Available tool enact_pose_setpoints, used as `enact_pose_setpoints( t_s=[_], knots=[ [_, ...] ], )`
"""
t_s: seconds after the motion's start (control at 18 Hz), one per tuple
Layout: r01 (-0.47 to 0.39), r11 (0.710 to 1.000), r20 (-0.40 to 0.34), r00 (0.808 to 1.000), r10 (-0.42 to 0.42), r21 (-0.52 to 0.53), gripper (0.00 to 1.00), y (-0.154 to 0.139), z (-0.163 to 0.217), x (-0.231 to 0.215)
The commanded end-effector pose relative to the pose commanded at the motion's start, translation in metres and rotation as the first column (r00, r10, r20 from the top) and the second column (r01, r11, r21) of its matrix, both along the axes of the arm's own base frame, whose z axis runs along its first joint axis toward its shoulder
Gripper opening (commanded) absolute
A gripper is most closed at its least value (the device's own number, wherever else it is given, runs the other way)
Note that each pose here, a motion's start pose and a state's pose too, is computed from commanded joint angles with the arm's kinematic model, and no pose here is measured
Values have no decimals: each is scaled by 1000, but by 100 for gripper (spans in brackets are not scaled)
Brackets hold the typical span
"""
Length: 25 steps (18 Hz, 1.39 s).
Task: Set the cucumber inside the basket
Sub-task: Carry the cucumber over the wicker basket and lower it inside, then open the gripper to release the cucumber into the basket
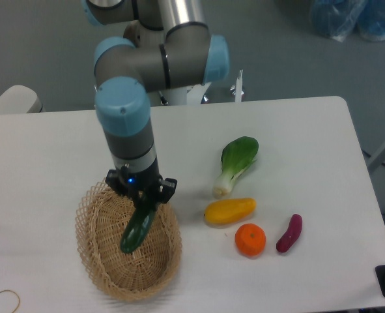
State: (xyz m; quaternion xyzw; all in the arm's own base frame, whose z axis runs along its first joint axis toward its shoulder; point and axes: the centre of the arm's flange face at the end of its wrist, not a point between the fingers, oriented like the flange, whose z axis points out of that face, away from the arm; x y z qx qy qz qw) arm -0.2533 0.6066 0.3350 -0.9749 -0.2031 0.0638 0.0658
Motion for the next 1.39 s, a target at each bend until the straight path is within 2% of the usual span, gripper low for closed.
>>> enact_pose_setpoints(
  t_s=[0.11, 0.33, 0.72, 1.17, 1.33, 1.39],
  knots=[
    [3, 999, -9, 1000, -4, -49, 29, -1, -21, 10],
    [-32, 999, -38, 999, 30, -43, 29, 5, -42, 22],
    [-7, 990, -94, 996, -6, -138, 30, 20, -82, 46],
    [12, 984, -77, 997, -26, -177, 31, 17, -106, 56],
    [17, 984, -76, 997, -31, -178, 35, 19, -107, 58],
    [18, 984, -76, 997, -33, -178, 41, 19, -107, 58]
  ],
)
